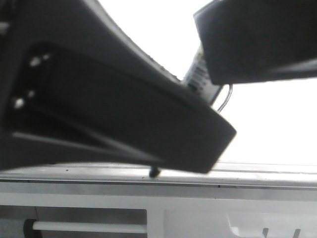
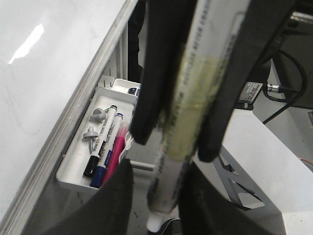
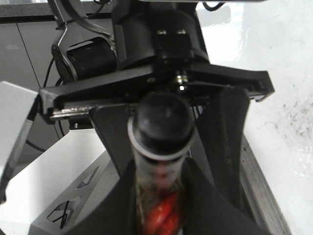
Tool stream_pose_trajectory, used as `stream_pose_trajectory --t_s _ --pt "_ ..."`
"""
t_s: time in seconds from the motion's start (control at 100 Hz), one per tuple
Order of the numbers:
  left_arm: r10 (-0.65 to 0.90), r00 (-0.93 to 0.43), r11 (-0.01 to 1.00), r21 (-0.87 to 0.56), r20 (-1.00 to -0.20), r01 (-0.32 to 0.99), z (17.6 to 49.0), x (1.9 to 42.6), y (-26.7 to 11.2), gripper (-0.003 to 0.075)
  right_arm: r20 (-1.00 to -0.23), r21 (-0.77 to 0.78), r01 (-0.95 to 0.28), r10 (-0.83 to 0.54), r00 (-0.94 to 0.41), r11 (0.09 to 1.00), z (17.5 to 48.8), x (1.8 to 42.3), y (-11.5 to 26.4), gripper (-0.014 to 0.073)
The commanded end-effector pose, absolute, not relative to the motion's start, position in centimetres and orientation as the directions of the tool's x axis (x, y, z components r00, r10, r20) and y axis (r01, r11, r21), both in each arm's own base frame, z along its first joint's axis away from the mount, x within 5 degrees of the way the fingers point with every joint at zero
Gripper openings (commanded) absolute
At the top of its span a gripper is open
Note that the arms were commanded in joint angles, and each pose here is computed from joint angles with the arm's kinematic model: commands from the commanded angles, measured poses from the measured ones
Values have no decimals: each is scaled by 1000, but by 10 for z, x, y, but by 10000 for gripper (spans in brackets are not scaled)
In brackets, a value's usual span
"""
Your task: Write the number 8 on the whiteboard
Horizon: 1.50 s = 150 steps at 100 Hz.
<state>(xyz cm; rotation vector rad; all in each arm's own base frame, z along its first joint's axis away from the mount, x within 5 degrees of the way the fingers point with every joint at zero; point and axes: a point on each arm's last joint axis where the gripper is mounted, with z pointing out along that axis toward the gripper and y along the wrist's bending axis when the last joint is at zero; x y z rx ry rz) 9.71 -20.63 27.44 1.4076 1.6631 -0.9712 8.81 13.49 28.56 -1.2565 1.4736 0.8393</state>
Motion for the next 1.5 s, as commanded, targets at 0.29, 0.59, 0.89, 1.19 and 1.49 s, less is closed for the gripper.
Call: stream_pose_trajectory --t_s 0.29,0.59,0.89,1.19,1.49 --pt "366 -144 148 -95 -920 984 292 100 -208 -20 -979 -13 -988 -201 -19 157 296 80 138 75" --pt "383 -196 187 -133 -903 973 277 99 -204 -20 -979 -71 -937 -206 -1 341 301 93 130 566" --pt "305 -338 361 -220 -890 906 270 110 -198 -20 -984 -168 -846 -131 117 506 330 86 107 529" --pt "207 -434 578 -248 -877 777 269 129 -190 -20 -977 -201 -728 -77 200 655 345 77 81 -22" --pt "197 -434 705 -180 -879 686 265 141 -181 -20 -977 -196 -713 -75 198 674 346 78 80 -68"
